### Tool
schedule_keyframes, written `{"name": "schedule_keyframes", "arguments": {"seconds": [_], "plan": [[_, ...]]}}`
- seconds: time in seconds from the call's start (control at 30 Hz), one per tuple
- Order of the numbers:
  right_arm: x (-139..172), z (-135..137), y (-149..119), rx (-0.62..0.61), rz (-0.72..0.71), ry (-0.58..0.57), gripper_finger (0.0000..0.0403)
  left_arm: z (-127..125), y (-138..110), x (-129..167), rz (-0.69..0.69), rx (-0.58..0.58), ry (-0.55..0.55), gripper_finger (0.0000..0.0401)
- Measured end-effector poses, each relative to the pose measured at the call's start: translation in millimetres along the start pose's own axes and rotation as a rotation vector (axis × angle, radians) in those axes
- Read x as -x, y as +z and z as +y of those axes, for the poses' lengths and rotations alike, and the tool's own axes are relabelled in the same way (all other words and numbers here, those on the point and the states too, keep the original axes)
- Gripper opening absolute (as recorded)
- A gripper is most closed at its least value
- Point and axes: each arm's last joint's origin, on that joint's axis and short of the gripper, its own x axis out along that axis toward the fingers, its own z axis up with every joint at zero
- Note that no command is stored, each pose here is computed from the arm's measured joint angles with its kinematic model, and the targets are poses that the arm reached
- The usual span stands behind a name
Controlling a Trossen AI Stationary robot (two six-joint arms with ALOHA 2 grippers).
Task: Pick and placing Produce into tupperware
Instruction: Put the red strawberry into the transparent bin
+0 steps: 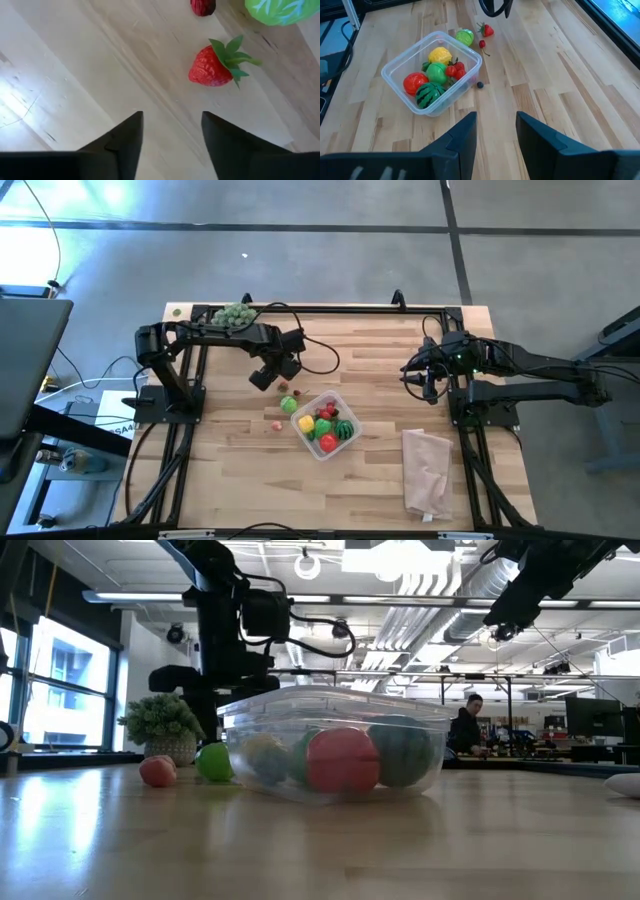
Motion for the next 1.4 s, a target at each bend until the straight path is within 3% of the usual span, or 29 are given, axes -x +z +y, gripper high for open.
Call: {"name": "schedule_keyframes", "arguments": {"seconds": [0.2, 0.4, 0.57, 0.9, 1.4], "plan": [[0.0, 0.0, 0.0, 0.000, 0.000, 0.000, 0.0129, -2.8, 4.1, -0.9, -0.044, -0.082, -0.034, 0.0240], [0.0, 0.0, 0.0, 0.000, 0.000, 0.000, 0.0129, -11.2, 17.4, -8.4, -0.020, -0.228, -0.051, 0.0248], [0.1, 0.0, 0.0, 0.000, 0.000, 0.000, 0.0129, -14.8, 20.1, -18.3, 0.007, -0.265, -0.098, 0.0248], [0.0, 0.0, 0.0, 0.000, 0.000, 0.000, 0.0129, -13.0, 27.6, -37.9, 0.004, -0.278, -0.108, 0.0223], [0.0, 0.0, 0.0, 0.000, 0.000, 0.000, 0.0129, -14.5, 34.7, -38.0, -0.044, -0.293, -0.096, 0.0184]]}}
